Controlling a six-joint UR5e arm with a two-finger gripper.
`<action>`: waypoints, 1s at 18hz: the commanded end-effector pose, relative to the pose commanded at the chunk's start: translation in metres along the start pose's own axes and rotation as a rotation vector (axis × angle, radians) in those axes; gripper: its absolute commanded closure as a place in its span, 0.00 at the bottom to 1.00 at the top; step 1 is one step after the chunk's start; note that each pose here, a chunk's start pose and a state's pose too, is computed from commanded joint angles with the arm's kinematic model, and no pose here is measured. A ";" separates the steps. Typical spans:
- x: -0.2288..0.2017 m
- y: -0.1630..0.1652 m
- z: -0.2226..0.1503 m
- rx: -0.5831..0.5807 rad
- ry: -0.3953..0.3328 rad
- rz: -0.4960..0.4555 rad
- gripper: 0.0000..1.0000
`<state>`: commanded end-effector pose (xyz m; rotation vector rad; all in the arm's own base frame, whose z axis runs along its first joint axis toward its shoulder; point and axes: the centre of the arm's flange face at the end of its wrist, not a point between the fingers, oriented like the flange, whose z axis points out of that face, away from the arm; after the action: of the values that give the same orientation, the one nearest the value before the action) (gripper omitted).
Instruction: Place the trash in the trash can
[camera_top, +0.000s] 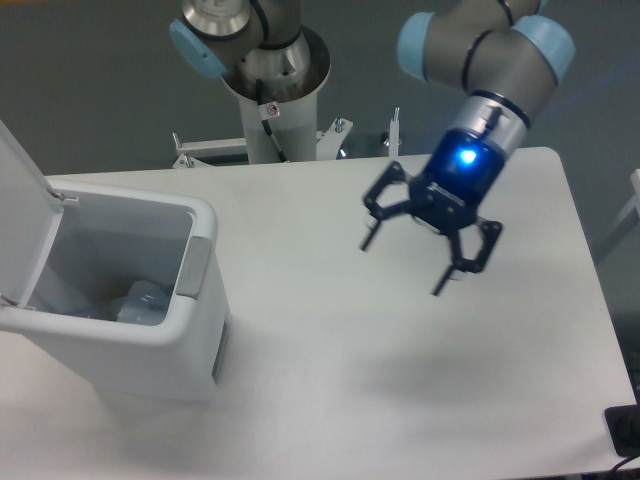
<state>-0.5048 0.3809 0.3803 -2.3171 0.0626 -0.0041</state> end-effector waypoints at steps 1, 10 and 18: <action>-0.006 0.009 0.004 -0.074 -0.025 0.000 0.00; -0.047 0.059 0.002 -0.658 0.018 0.183 0.00; -0.055 0.077 0.001 -0.833 0.029 0.290 0.00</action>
<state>-0.5632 0.3324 0.3242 -3.1126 0.4957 0.1637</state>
